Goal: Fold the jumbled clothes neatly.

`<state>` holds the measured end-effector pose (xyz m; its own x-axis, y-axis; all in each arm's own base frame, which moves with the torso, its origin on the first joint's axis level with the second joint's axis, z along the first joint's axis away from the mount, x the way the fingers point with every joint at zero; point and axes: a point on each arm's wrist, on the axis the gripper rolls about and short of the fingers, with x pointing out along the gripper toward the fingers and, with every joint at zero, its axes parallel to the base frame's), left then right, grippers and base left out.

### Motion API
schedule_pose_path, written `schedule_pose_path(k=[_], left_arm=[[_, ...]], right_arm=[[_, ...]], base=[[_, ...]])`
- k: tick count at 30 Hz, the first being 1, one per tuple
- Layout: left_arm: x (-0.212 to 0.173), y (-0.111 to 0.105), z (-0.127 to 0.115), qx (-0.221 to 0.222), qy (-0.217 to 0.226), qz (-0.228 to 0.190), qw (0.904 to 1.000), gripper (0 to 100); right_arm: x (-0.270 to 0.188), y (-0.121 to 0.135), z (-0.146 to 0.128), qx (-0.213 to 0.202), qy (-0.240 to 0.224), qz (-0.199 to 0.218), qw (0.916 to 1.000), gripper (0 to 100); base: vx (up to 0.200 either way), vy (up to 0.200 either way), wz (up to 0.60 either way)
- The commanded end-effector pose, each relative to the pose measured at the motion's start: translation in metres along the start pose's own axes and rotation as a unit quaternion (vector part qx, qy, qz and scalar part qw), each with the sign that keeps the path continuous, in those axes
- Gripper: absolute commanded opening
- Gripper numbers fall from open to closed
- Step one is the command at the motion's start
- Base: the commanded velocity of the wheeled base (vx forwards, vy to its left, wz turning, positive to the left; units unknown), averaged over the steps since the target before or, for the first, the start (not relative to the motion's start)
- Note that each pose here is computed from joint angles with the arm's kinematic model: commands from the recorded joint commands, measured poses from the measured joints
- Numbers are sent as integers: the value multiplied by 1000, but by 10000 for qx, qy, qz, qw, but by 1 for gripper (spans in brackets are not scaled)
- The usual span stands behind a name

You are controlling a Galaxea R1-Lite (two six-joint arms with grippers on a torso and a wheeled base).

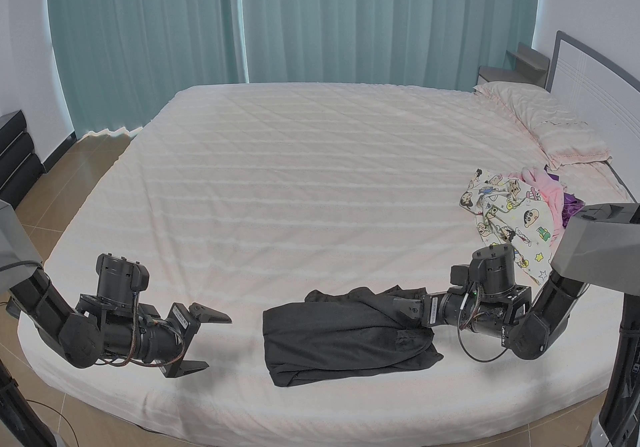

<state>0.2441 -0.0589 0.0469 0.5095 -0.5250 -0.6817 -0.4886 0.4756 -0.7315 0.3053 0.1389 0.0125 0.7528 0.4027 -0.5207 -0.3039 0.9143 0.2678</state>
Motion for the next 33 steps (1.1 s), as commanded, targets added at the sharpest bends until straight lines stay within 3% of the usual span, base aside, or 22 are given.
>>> schedule_pose_path(k=[1, 4, 5, 6, 9, 18, 26, 33], left_arm=[[0, 0, 0, -7, 4, 9, 10000, 100], [0, 1, 0, -10, 6, 15, 10000, 100], [0, 1, 0, -10, 6, 15, 10000, 100], [0, 0, 0, -7, 4, 9, 10000, 100], [1, 0, 0, -1, 9, 9, 10000, 100], [1, 1, 0, -5, 12, 15, 10000, 100], [1, 1, 0, -5, 12, 15, 10000, 100], [3, 2, -1, 82, -32, 92, 9999, 100]], right_arm=[[22, 5, 1, 409, 99, 274, 9987, 100], [33, 0, 4, 972, 267, 253, 9946, 100], [33, 0, 4, 972, 267, 253, 9946, 100], [34, 0, 7, 1286, 422, 299, 9903, 100], [34, -2, 9, 1520, 591, 292, 9862, 100], [23, 3, -8, 1415, 916, 243, 9854, 100], [5, 15, 17, 1449, 526, 484, 9869, 100], [6, 31, 7, 1421, 698, 646, 9853, 100]], base=[[0, 0, 0], [0, 0, 0], [0, 0, 0], [0, 0, 0], [0, 0, 0], [0, 0, 0], [0, 0, 0], [0, 0, 0]])
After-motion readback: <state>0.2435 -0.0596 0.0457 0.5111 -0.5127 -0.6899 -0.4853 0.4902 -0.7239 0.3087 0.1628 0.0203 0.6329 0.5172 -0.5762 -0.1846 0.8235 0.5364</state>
